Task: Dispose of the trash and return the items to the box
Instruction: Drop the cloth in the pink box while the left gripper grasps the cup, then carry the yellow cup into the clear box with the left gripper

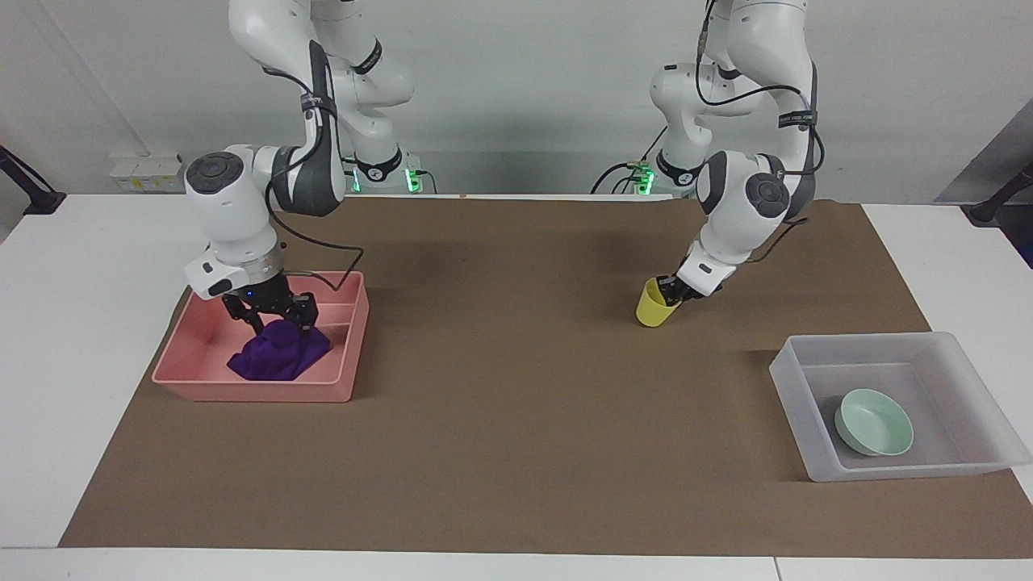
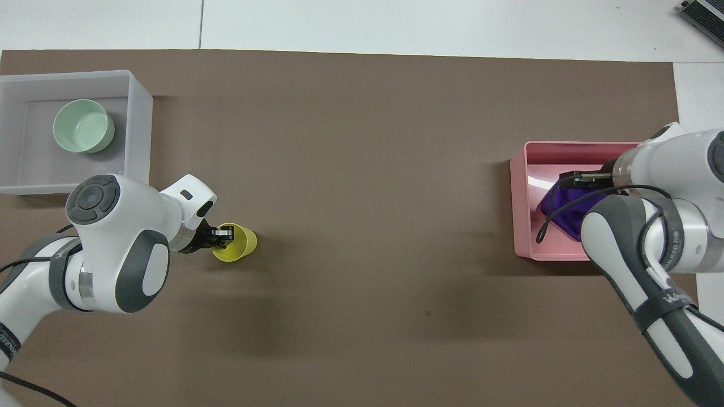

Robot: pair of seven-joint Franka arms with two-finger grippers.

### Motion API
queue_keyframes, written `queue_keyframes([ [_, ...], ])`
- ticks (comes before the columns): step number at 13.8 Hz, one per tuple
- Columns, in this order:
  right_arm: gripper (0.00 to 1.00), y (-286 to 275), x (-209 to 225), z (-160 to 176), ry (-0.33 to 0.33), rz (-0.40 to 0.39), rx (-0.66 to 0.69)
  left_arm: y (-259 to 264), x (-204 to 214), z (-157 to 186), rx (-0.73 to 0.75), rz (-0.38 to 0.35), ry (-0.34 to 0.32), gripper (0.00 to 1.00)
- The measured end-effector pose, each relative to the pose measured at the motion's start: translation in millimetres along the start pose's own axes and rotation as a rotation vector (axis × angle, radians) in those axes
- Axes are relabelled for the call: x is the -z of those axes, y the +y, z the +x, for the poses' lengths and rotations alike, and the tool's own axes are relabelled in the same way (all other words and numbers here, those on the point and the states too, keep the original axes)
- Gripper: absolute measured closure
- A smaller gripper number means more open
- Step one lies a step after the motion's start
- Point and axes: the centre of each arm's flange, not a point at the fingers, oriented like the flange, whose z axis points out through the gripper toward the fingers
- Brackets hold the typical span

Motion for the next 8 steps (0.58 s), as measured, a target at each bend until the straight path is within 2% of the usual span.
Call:
queue_keyframes([
  [2, 0.00, 2.3, 36.0, 2.7, -0.019, 0.003, -0.009, -1.7, 21.4, 8.0, 0.022, -0.004, -0.019, 0.96],
  [5, 0.00, 12.8, 92.1, -6.6, -0.041, 0.038, -0.041, -40.6, 108.1, 38.5, 0.105, -0.031, -0.025, 0.96],
  [8, 0.00, 16.0, 128.3, -18.3, -0.082, 0.071, -0.052, -121.5, 205.1, 63.6, 0.214, -0.066, 0.067, 0.96],
])
